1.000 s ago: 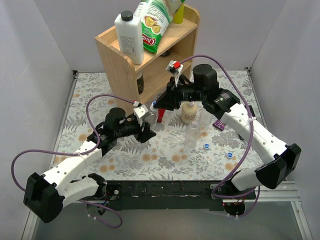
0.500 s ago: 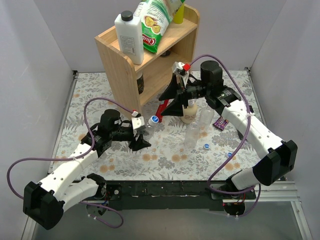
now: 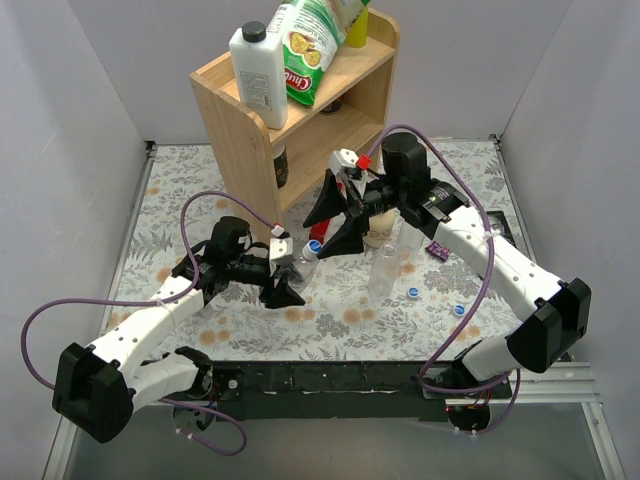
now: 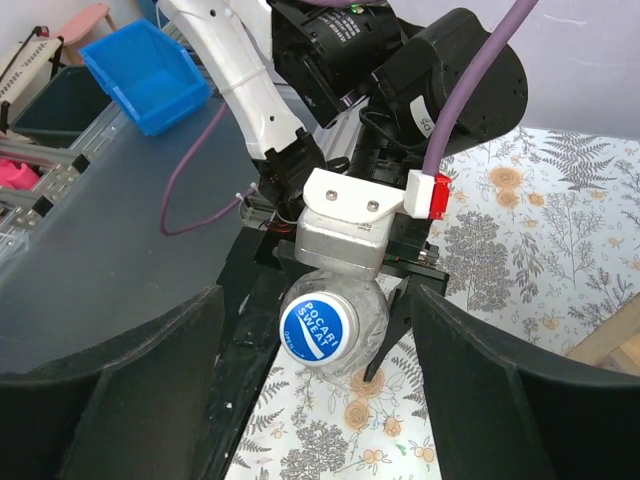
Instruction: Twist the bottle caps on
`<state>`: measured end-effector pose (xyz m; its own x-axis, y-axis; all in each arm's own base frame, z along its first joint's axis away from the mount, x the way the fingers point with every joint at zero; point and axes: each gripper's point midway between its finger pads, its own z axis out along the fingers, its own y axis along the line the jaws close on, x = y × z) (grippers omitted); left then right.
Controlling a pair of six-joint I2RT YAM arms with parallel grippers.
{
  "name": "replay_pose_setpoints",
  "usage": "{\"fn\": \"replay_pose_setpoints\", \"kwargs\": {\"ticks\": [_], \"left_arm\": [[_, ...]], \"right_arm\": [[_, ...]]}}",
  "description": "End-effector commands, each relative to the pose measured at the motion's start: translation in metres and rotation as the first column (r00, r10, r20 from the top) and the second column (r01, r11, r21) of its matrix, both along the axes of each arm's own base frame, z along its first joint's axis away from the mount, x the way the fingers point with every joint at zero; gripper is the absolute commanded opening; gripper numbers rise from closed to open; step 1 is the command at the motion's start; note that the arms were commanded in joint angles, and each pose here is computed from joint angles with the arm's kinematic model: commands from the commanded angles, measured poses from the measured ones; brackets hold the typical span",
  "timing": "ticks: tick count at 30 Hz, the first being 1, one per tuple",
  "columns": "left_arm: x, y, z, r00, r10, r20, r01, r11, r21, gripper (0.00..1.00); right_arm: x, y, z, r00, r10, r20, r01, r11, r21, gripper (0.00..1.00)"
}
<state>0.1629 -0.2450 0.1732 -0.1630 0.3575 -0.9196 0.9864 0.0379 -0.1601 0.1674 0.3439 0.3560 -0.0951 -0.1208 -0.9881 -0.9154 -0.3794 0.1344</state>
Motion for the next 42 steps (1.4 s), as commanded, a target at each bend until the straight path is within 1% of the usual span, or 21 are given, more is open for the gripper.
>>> {"fn": "replay_pose_setpoints", "kwargs": {"ticks": [1,5,12,15,20,21,22,23,24,25,26,27,28,29,30,33,37,38,40,41,42], "left_arm": [[0.003,-0.006,0.026,0.998,-0.019,0.058,0.022,0.998,-0.063,0.00],[0.004,-0.006,0.027,0.998,-0.014,0.061,0.018,0.998,-0.065,0.00],[0.009,-0.009,0.030,0.999,0.017,0.036,-0.014,0.996,-0.084,0.00],[0.011,-0.010,0.031,0.999,0.028,0.035,-0.024,0.995,-0.094,0.00],[0.012,-0.010,0.029,0.999,0.033,0.028,-0.030,0.995,-0.093,0.00],[0.016,-0.011,0.031,0.998,0.047,0.039,-0.043,0.995,-0.095,0.00],[0.020,-0.011,0.030,0.997,0.078,0.015,-0.077,0.993,-0.089,0.00],[0.027,-0.013,0.035,0.994,0.111,0.025,-0.108,0.989,-0.104,0.00],[0.034,-0.013,0.035,0.987,0.158,0.012,-0.156,0.982,-0.104,0.00],[0.052,-0.009,0.035,0.964,0.263,0.022,-0.260,0.961,-0.092,0.00],[0.058,-0.008,0.038,0.943,0.332,-0.033,-0.334,0.937,-0.098,0.00],[0.069,-0.006,0.043,0.916,0.399,-0.033,-0.400,0.909,-0.118,0.00],[0.080,-0.002,0.045,0.881,0.471,-0.044,-0.473,0.873,-0.117,0.00],[0.083,-0.001,0.047,0.858,0.507,-0.089,-0.514,0.849,-0.120,0.00],[0.085,-0.001,0.046,0.844,0.525,-0.111,-0.536,0.836,-0.115,0.00],[0.086,0.001,0.039,0.822,0.547,-0.157,-0.564,0.821,-0.094,0.00],[0.086,0.005,0.033,0.816,0.562,-0.134,-0.574,0.815,-0.080,0.00],[0.085,0.006,0.030,0.819,0.559,-0.128,-0.570,0.819,-0.070,0.02],[0.082,0.007,0.028,0.828,0.548,-0.118,-0.557,0.828,-0.064,0.26],[0.077,0.006,0.025,0.841,0.527,-0.119,-0.536,0.843,-0.054,0.32],[0.076,0.007,0.023,0.849,0.518,-0.101,-0.524,0.850,-0.047,0.43]], "right_arm": [[-0.006,-0.002,0.006,0.998,0.020,0.054,-0.021,0.999,0.030,0.77],[0.000,0.000,0.003,0.998,-0.006,0.062,0.004,1.000,0.029,0.67],[0.000,0.001,0.002,0.999,-0.007,0.042,0.005,0.999,0.033,0.63],[-0.001,0.001,0.001,0.999,-0.007,0.041,0.006,0.999,0.034,0.59],[0.005,0.004,0.000,0.999,-0.037,0.017,0.036,0.999,0.028,0.39],[0.011,0.006,-0.002,0.997,-0.078,0.016,0.077,0.997,0.020,0.34],[0.015,0.009,-0.005,0.994,-0.108,0.009,0.108,0.994,0.008,0.24],[0.019,0.010,-0.007,0.990,-0.138,0.005,0.138,0.990,-0.002,0.17],[0.032,0.012,-0.013,0.975,-0.223,-0.003,0.223,0.974,-0.037,0.11],[0.039,0.014,-0.018,0.961,-0.276,-0.003,0.275,0.959,-0.062,0.02],[0.045,0.015,-0.021,0.947,-0.322,-0.007,0.321,0.943,-0.084,0.01],[0.059,0.015,-0.028,0.914,-0.405,-0.006,0.401,0.908,-0.119,0.01],[0.063,0.014,-0.033,0.896,-0.443,-0.014,0.436,0.887,-0.155,0.01],[0.068,0.013,-0.036,0.881,-0.473,-0.015,0.464,0.869,-0.174,0.01],[0.074,0.013,-0.040,0.861,-0.509,-0.007,0.499,0.846,-0.189,0.01],[0.075,0.015,-0.042,0.857,-0.515,-0.004,0.503,0.840,-0.203,0.01],[0.073,0.019,-0.038,0.869,-0.494,0.006,0.487,0.854,-0.184,0.01],[0.073,0.019,-0.038,0.871,-0.491,0.012,0.485,0.855,-0.182,0.01],[0.070,0.020,-0.035,0.886,-0.463,0.023,0.460,0.872,-0.168,0.01],[0.068,0.020,-0.032,0.893,-0.449,0.040,0.450,0.881,-0.150,0.01],[0.062,0.021,-0.030,0.910,-0.414,0.037,0.415,0.899,-0.138,0.01]]}}
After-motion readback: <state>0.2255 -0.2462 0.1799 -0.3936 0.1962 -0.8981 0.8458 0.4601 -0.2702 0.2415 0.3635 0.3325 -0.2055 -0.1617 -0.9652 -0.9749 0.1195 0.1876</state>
